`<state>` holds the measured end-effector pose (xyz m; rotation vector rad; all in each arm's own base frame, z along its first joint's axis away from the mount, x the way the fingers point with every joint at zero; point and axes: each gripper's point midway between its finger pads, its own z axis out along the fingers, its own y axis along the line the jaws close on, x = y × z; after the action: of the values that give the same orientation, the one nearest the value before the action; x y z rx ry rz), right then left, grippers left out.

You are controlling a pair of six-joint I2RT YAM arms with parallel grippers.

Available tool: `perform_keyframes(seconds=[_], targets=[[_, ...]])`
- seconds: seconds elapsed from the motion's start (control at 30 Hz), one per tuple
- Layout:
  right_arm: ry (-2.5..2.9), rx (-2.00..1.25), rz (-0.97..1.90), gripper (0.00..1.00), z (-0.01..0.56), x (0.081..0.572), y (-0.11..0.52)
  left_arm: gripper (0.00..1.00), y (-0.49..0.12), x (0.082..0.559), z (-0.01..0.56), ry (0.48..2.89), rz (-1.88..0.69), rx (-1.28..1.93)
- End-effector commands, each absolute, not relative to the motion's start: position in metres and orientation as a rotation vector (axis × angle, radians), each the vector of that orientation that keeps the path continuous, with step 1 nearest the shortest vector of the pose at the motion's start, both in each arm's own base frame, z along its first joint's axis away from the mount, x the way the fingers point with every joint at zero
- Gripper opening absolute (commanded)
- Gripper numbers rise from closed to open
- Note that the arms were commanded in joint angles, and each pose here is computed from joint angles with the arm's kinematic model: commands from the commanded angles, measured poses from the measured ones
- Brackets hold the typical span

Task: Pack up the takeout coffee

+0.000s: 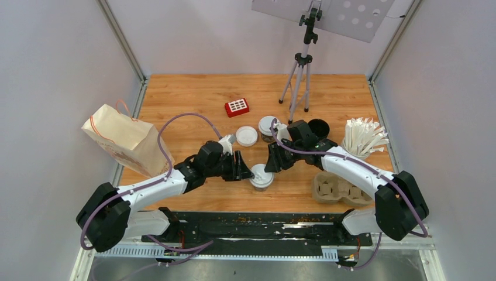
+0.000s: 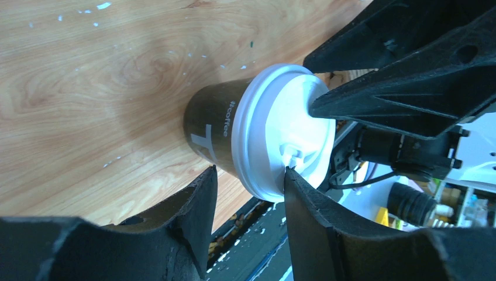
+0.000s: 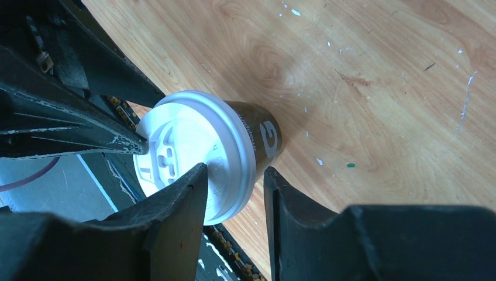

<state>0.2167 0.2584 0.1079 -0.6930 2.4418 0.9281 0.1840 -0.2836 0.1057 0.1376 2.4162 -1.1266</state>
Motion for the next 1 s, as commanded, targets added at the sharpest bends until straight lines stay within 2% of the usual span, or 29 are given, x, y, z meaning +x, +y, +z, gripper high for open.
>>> perform_keyframes(seconds=[0.0, 0.27, 0.37, 0.5, 0.6, 0.67, 0.77, 0.87, 0.97], targets=[[2.478, -0.703, 0.829, 0.4, 0.085, 0.22, 0.243, 0.51, -0.289, 0.185, 0.107, 2.371, -1.212, 0.104], [2.507, -0.651, 0.839, 0.4, 0.071, 0.217, 0.236, 0.4, -0.268, 0.174, 0.049, 2.527, -1.063, 0.067], [2.512, -0.643, 0.835, 0.4, 0.067, 0.214, 0.233, 0.34, -0.278, 0.166, 0.042, 2.531, -1.138, 0.065], [2.527, -0.603, 0.835, 0.4, 0.061, 0.213, 0.232, 0.3, -0.268, 0.163, 0.022, 2.592, -1.007, 0.085], [2.525, -0.596, 0.839, 0.4, 0.066, 0.218, 0.234, 0.28, -0.272, 0.164, 0.028, 2.569, -1.028, 0.088], [2.503, -0.591, 0.834, 0.41, 0.078, 0.225, 0.237, 0.3, -0.277, 0.169, 0.043, 2.538, -1.042, 0.109], [2.475, -0.572, 0.808, 0.44, 0.102, 0.241, 0.239, 0.41, -0.281, 0.184, 0.074, 2.487, -0.993, 0.165], [2.441, -0.578, 0.77, 0.55, 0.125, 0.254, 0.239, 0.51, -0.283, 0.2, 0.102, 2.434, -0.951, 0.21], [2.429, -0.587, 0.736, 0.69, 0.136, 0.258, 0.234, 0.57, -0.292, 0.211, 0.128, 2.378, -0.981, 0.225]])
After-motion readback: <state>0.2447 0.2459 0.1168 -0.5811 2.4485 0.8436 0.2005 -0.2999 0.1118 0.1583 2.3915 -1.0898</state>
